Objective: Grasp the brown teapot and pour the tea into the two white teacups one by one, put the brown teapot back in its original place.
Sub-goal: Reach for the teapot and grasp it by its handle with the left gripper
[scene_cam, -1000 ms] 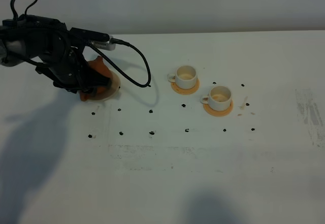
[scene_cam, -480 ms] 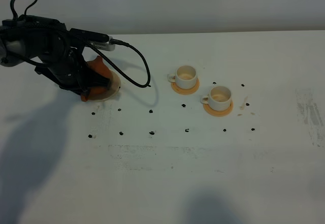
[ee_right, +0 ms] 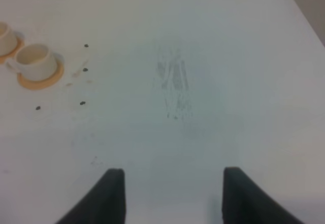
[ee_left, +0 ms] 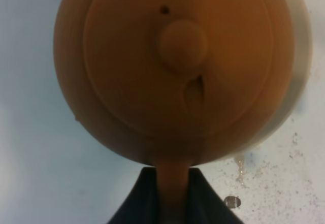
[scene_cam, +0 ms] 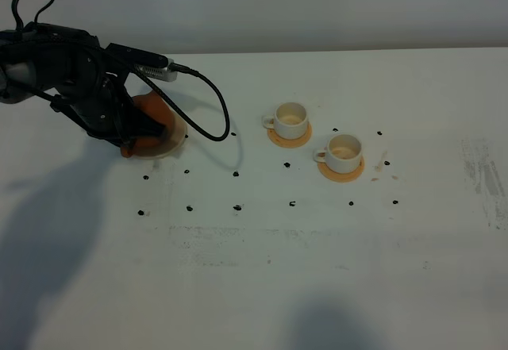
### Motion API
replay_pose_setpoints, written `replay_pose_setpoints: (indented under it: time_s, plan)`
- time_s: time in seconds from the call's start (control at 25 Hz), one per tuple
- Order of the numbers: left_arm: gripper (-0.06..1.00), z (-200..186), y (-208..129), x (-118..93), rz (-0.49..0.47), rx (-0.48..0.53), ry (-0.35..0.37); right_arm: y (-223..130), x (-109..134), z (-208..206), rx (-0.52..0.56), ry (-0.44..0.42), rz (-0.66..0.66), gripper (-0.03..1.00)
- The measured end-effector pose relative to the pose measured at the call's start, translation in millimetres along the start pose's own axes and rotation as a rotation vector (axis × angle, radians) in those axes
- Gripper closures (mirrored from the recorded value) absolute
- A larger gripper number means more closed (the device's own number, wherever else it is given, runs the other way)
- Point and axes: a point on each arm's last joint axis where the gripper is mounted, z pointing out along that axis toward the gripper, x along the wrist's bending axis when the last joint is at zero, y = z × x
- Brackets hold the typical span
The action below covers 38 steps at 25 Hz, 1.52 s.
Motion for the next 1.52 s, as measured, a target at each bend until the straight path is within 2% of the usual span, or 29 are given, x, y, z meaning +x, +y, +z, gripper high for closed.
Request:
replay_pose_setpoints:
  time_s: [0.4, 0.84, 1.52]
  plan:
    - [0.86, 0, 2, 1, 0.033, -0.027, 0.004, 0, 0, 0, 0.0, 0.0, 0.0, 0.54]
    - [0.86, 1, 4, -2, 0.052, -0.042, -0.026, 0, 0, 0, 0.0, 0.0, 0.0, 0.54]
    - [0.86, -13, 7, -2, 0.086, -0.087, -0.03, 0, 0, 0, 0.0, 0.0, 0.0, 0.54]
